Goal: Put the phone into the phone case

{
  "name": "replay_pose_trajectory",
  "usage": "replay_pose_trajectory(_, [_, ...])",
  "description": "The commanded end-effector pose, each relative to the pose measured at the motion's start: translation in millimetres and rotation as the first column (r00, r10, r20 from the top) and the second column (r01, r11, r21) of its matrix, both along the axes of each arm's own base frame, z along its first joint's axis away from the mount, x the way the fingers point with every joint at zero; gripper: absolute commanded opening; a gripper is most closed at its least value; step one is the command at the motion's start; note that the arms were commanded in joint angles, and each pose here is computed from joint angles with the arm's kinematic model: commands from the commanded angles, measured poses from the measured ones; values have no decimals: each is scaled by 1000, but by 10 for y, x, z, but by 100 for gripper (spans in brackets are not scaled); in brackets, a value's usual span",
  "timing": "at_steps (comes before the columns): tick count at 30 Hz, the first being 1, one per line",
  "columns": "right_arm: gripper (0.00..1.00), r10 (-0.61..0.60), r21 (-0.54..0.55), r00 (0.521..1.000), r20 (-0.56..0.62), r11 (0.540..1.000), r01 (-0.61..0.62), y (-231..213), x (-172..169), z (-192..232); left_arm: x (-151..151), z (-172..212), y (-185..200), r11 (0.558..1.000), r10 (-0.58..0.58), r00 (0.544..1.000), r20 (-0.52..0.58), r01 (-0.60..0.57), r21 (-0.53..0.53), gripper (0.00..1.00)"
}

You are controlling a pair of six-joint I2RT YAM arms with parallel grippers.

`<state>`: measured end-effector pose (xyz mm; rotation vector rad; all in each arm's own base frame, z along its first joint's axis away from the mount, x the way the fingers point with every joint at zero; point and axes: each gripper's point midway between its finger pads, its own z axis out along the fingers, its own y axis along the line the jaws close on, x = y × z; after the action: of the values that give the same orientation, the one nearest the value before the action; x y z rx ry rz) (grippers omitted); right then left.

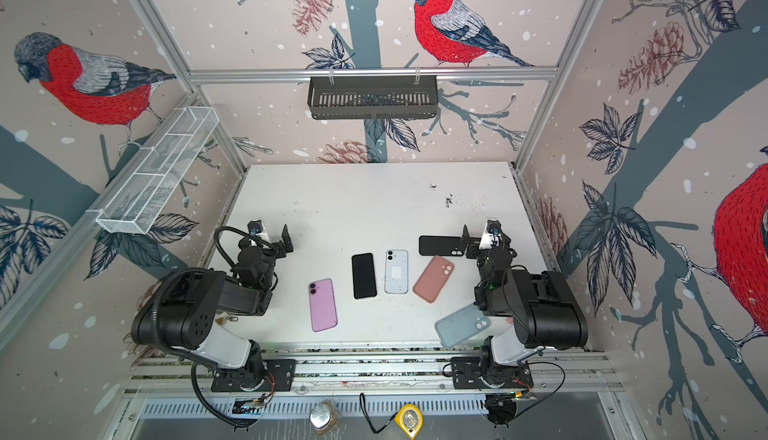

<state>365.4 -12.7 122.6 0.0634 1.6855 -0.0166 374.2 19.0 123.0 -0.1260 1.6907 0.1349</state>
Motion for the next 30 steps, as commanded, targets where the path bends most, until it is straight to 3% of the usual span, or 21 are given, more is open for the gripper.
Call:
replay_pose_trajectory(1, [100, -75, 21, 996, 38, 997, 74, -124, 4, 97, 19, 71, -5, 1000, -6, 1000, 27, 6, -3, 98])
replay_pose_trajectory(7, [99, -79, -7, 996, 33, 997, 79, -90, 31, 102, 9, 74, 1, 1000, -3, 1000, 29, 3, -2, 98])
replay_pose_trajectory(10, [99, -112, -85, 993, 30, 990, 114, 5, 34, 228, 35, 203, -74, 1000, -21, 999, 29, 21, 19, 98])
replay_pose_trajectory(12, [99, -134, -121, 991, 17, 983, 135, 83, 113, 415, 118, 354, -91, 997, 40, 999, 0, -40, 61, 98])
replay_pose_trajectory(15, [100, -233, 118, 971, -60, 964, 239, -12, 305, 638, 228, 704, -225, 997, 59, 998, 13, -59, 50, 98])
replay_pose_trajectory(17, [99, -169, 259, 973, -159, 944, 206, 48, 481, 655, 331, 969, -488, 998, -66, 998, 16, 66, -14, 98])
replay_pose_trajectory(19, [99, -37, 376, 967, -253, 917, 133, 167, 632, 598, 404, 1193, -833, 969, -242, 970, -6, 242, -50, 98])
replay_pose_trajectory(21, [99, 122, 438, 928, -352, 898, 48, 361, 722, 538, 416, 1339, -1045, 943, -328, 944, -37, 324, -75, 98])
replay_pose_trajectory(25, [100, 149, 412, 854, -498, 907, 82, 596, 633, 354, 324, 1334, -1181, 929, -370, 924, -94, 366, -54, 97])
replay_pose_trajectory(30, [96, 173, 352, 758, -629, 933, 79, 970, 414, 158, 255, 1587, -1212, 923, -384, 922, -44, 384, -16, 97])
